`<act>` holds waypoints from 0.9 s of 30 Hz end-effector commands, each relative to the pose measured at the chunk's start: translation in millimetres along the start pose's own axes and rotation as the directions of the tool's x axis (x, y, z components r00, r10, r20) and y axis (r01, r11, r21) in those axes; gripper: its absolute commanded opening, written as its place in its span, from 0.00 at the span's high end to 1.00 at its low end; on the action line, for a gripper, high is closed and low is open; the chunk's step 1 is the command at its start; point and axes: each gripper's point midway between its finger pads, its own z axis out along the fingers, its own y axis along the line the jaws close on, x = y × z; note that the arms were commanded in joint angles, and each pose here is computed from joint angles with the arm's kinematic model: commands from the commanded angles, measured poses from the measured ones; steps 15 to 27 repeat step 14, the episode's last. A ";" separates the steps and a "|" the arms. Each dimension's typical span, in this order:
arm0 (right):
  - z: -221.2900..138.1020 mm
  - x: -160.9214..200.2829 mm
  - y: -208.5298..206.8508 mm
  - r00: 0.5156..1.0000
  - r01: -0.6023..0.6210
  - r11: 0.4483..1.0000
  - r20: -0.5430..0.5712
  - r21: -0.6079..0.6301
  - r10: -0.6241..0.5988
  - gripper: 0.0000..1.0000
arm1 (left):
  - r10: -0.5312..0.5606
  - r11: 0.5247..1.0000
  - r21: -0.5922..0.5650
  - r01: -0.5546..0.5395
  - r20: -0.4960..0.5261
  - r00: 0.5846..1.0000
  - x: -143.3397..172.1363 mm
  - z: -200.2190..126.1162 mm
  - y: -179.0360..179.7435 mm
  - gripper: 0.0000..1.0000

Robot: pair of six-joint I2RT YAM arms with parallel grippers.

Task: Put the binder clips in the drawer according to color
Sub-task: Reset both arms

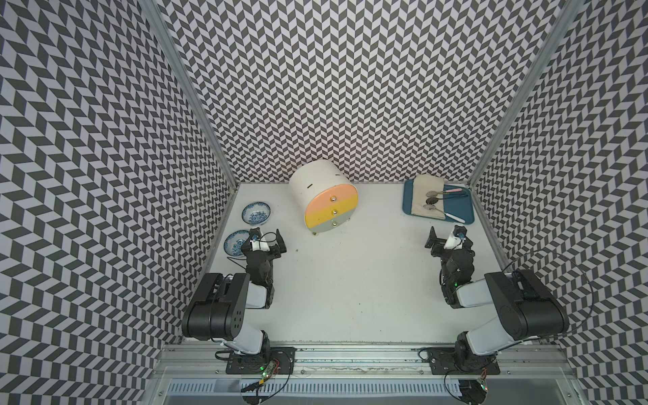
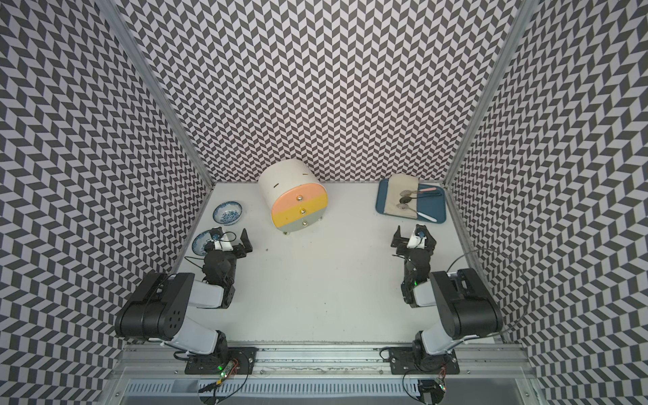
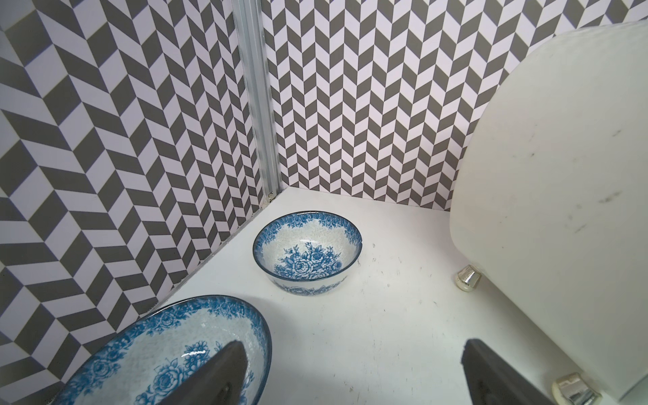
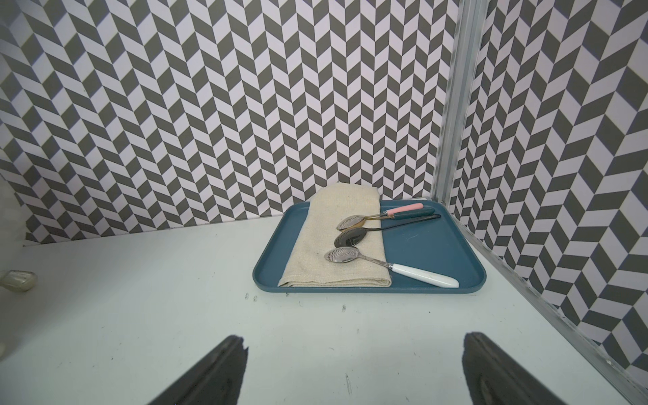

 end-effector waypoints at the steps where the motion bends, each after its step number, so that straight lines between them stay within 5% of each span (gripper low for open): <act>1: -2.2 -12.6 -2.1 0.999 -0.022 1.000 0.049 -0.002 0.022 0.01 | 0.006 1.000 0.012 -0.007 0.035 0.999 -9.0 -1.2 -3.9 0.00; 27: -2.2 -12.8 3.4 0.999 -0.010 0.999 0.053 -0.039 0.012 0.01 | 0.005 1.000 0.012 -0.006 0.036 0.999 -9.5 -0.8 -4.3 0.00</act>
